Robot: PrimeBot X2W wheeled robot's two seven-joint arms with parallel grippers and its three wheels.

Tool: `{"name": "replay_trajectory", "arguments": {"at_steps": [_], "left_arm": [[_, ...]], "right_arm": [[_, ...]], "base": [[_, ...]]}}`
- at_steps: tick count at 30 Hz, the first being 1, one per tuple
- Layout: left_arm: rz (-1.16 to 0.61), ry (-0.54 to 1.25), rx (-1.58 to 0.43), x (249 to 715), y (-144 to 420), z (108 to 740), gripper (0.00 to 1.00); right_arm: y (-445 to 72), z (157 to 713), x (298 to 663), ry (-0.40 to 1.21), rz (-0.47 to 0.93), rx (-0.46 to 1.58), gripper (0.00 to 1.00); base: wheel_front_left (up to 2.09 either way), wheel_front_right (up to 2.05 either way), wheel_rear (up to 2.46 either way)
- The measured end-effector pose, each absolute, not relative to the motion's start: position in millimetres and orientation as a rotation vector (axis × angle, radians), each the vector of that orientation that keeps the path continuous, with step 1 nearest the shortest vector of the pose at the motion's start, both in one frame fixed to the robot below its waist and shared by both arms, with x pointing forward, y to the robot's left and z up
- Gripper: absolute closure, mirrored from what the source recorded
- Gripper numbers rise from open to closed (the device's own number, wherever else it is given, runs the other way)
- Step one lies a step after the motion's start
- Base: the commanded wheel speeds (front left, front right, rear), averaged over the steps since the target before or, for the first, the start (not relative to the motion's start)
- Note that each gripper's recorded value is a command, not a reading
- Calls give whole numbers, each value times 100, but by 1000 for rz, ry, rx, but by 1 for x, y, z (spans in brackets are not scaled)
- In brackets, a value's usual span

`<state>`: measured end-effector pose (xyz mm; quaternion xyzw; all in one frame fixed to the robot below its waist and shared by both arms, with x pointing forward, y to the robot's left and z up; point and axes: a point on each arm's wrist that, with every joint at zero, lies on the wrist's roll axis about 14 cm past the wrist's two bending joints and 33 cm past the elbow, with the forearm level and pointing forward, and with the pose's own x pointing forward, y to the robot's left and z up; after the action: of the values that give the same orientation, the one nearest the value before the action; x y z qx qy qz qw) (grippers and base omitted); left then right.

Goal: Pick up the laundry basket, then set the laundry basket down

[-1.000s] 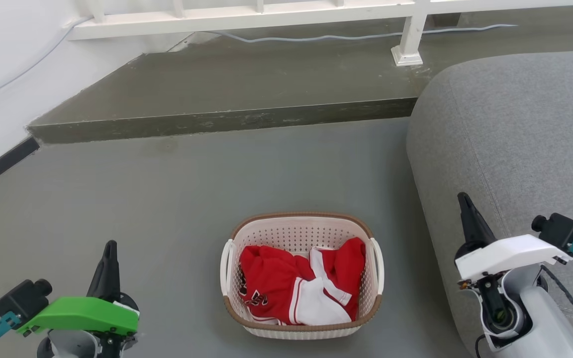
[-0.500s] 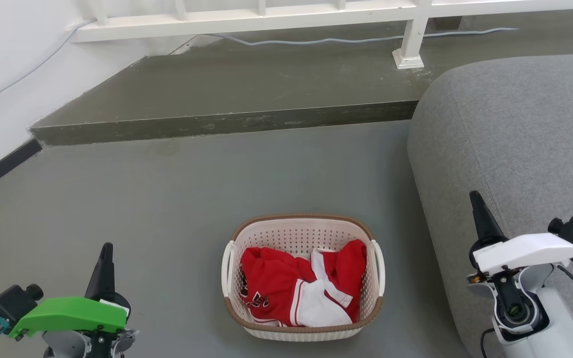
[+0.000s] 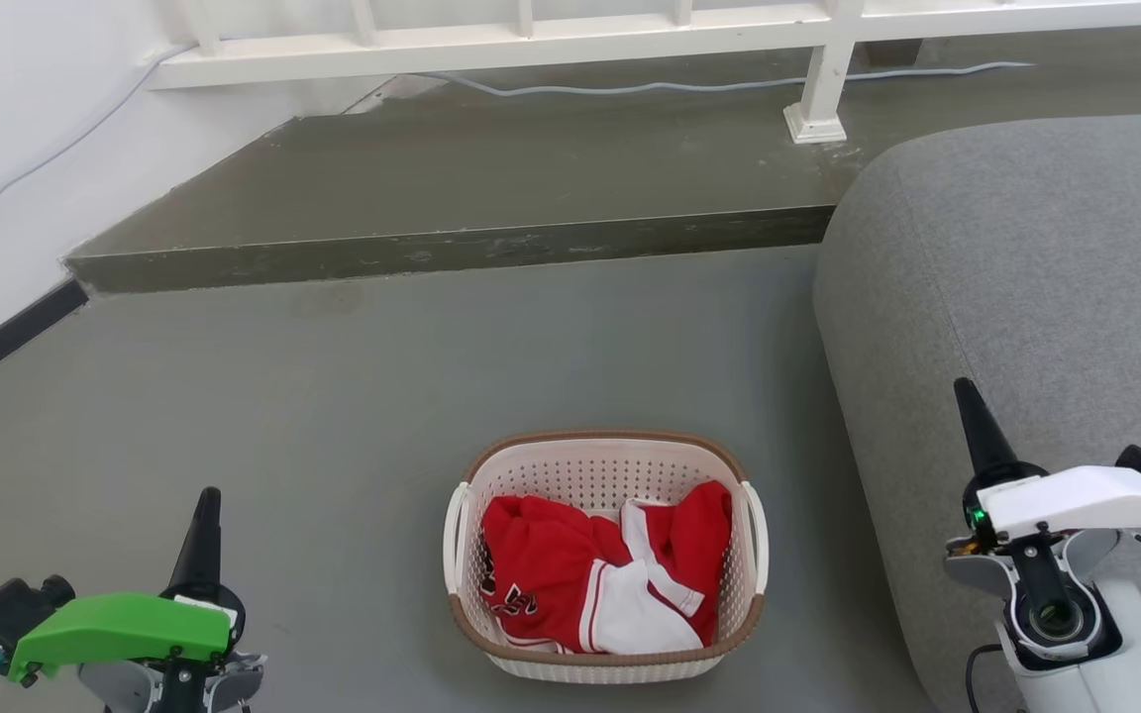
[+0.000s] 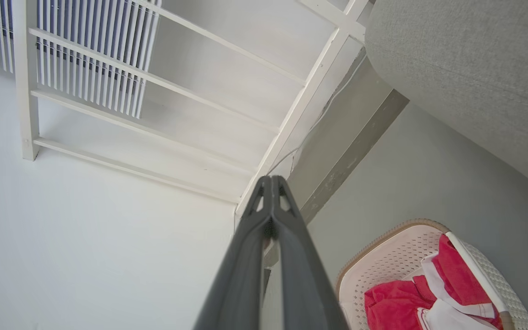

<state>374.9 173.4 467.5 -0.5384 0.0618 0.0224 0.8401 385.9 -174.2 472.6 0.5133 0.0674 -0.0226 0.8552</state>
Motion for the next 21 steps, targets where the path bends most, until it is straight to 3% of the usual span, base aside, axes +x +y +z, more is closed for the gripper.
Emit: {"name": "replay_trajectory", "arguments": {"at_steps": [21], "left_arm": [[66, 132, -1352, 372, 181, 468, 100]], "right_arm": [[-189, 475, 383, 111, -78, 1335, 100]], "base": [[0, 0, 0]]}}
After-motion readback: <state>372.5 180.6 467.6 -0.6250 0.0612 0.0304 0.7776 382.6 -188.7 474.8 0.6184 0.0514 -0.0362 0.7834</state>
